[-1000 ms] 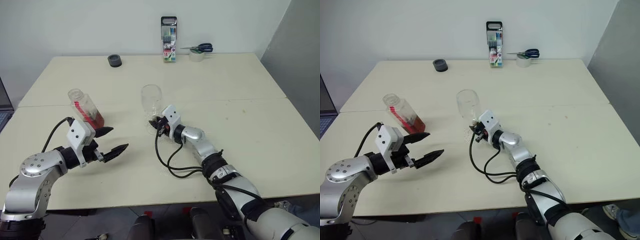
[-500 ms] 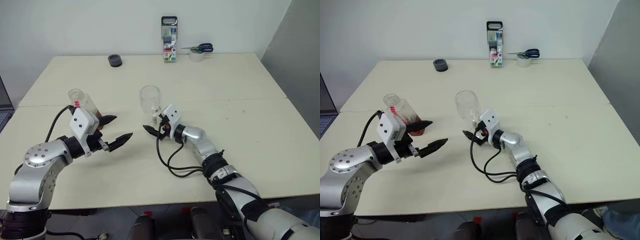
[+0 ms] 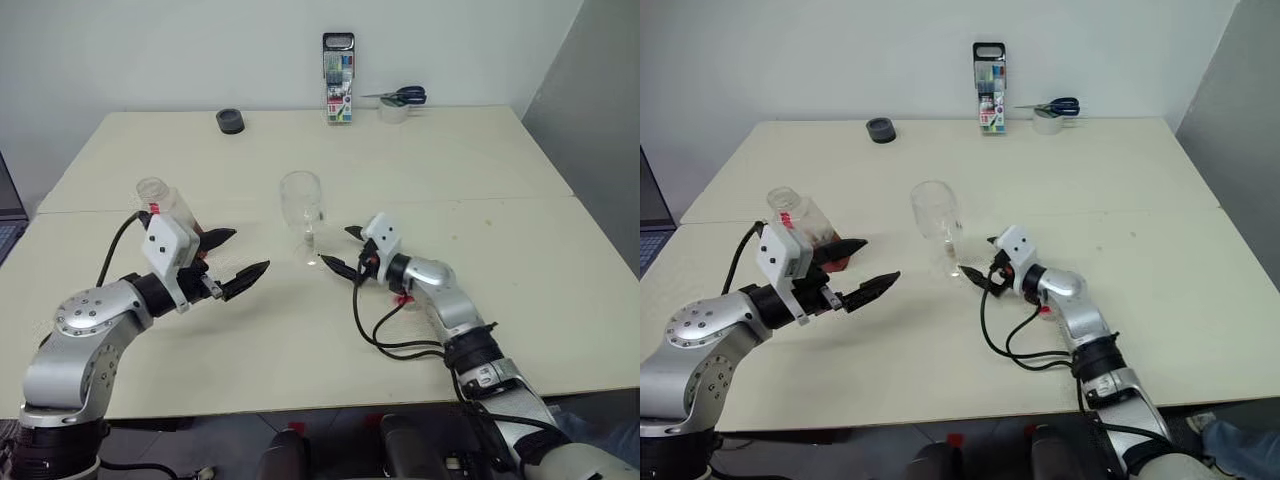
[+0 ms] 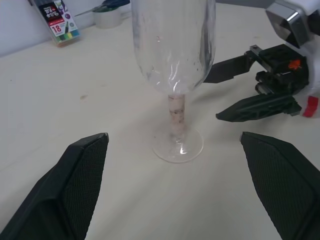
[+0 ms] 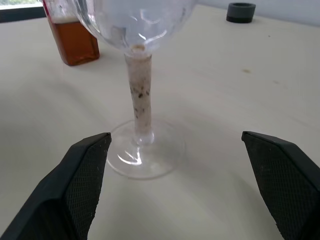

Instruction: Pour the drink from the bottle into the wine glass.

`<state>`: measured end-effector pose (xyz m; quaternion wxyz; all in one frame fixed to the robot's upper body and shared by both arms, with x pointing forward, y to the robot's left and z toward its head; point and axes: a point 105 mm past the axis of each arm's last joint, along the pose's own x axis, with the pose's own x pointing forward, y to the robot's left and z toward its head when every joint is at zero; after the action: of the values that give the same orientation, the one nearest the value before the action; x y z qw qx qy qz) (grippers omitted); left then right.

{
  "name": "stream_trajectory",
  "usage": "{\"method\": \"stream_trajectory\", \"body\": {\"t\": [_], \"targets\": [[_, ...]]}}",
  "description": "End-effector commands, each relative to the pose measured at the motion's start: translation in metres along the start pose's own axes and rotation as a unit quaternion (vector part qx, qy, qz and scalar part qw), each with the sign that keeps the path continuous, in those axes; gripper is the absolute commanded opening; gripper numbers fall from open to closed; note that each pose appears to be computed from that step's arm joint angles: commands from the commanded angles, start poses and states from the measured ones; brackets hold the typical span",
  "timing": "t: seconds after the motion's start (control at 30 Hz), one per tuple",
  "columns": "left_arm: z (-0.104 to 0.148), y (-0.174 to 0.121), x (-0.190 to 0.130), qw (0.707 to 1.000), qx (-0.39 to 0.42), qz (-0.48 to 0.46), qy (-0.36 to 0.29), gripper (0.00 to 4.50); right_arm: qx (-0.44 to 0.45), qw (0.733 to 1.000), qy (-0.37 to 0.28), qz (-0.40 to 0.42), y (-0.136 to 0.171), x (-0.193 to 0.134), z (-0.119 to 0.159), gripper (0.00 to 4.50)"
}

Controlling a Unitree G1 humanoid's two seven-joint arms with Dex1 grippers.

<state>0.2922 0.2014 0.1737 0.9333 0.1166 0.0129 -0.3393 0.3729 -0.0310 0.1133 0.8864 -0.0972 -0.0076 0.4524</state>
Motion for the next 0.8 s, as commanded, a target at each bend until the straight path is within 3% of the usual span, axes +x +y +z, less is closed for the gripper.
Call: {"method": "stream_trajectory", "body": {"t": [0.03, 0.27, 0.4, 0.57, 0.8], "targets": [[0.012, -0.003, 0.0, 1.0, 0.015, 0.006, -0.023, 4.5, -0.016, 1.0, -0.017, 0.011, 0.001, -0.013, 0.015, 4.47], [0.022, -0.001, 0.003, 0.998, 0.004, 0.021, -0.052, 4.5, -0.032, 0.999, -0.004, 0.021, 0.01, -0.04, 0.01, 4.47], [0.019, 0.005, 0.003, 0.997, 0.014, 0.053, -0.055, 4.5, -0.052, 0.996, -0.013, 0.065, 0.028, -0.057, 0.02, 4.47], [-0.019, 0.022, -0.004, 0.989, 0.033, 0.146, -0.003, 4.5, -0.038, 0.991, -0.025, 0.126, 0.044, -0.079, 0.043, 4.47], [-0.061, 0.03, -0.021, 0.968, -0.012, 0.25, 0.016, 4.5, -0.023, 0.983, -0.012, 0.181, 0.06, -0.1, 0.061, 4.47]]}}
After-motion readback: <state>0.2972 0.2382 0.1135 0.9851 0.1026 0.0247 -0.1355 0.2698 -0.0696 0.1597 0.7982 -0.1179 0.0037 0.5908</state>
